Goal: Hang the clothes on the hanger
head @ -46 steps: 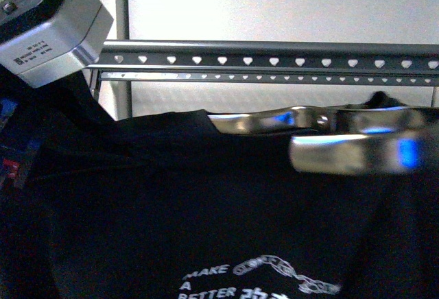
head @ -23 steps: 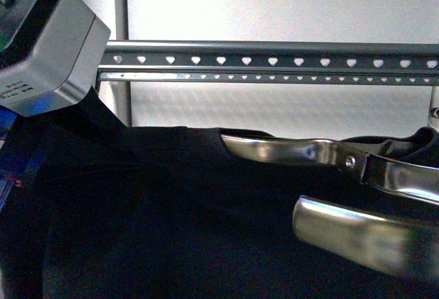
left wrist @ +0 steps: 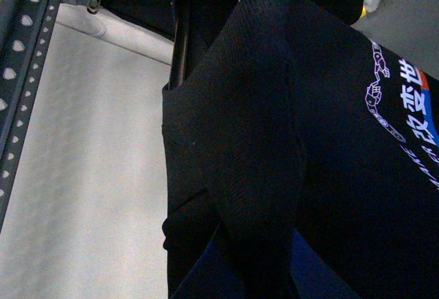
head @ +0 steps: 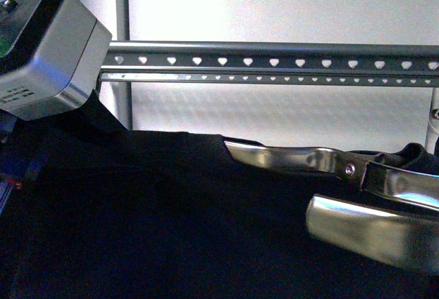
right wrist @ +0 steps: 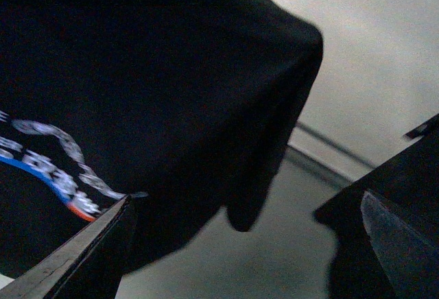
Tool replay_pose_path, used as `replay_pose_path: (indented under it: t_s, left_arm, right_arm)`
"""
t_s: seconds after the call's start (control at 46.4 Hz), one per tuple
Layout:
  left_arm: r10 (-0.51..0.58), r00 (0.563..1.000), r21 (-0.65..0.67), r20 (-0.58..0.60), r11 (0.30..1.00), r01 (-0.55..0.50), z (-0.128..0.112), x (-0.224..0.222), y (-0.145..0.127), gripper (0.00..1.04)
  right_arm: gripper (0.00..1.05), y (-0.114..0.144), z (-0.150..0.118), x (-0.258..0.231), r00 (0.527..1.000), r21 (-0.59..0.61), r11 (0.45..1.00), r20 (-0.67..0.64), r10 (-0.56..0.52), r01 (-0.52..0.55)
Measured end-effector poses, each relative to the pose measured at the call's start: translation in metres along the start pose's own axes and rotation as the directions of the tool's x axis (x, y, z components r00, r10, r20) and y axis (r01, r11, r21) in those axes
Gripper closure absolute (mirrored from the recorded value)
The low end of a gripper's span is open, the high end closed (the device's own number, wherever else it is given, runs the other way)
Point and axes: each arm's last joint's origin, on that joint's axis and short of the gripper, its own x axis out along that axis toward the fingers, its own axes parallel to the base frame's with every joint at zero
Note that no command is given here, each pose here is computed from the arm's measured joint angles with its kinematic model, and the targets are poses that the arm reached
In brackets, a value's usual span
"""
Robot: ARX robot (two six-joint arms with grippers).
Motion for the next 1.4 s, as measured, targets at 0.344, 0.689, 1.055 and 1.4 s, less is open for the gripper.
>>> replay_pose_path:
  t_s: [0.344, 0.689, 1.055, 1.4]
  left_arm:
    - [0.000, 1.000, 0.000, 0.000, 1.000, 0.000, 0.000, 0.000, 0.000, 1.01]
    - [0.000, 1.000, 0.000, -0.001, 1.000, 0.000, 0.000, 0.000, 0.000, 1.01]
    - [0.000, 1.000, -0.003, 0.003, 1.000, 0.000, 0.000, 0.000, 0.000, 1.01]
    - [0.011, 1.000, 0.013, 0.014, 1.000, -0.011, 0.003, -0.002, 0.002, 0.64]
  right_arm:
    - [0.07, -0.016, 0.060, 0.075, 1.000, -0.662, 0.749, -0.012, 0.002, -0.009]
    - [0.39, -0.012, 0.075, 0.118, 1.000, -0.671, 0.742, 0.004, -0.018, 0.016]
    - [0.87, -0.005, 0.062, 0.116, 0.999, -0.583, 0.812, 0.049, 0.013, 0.018]
    - [1.01, 0.001, 0.041, 0.108, 0.996, -0.517, 0.854, 0.025, 0.080, -0.055]
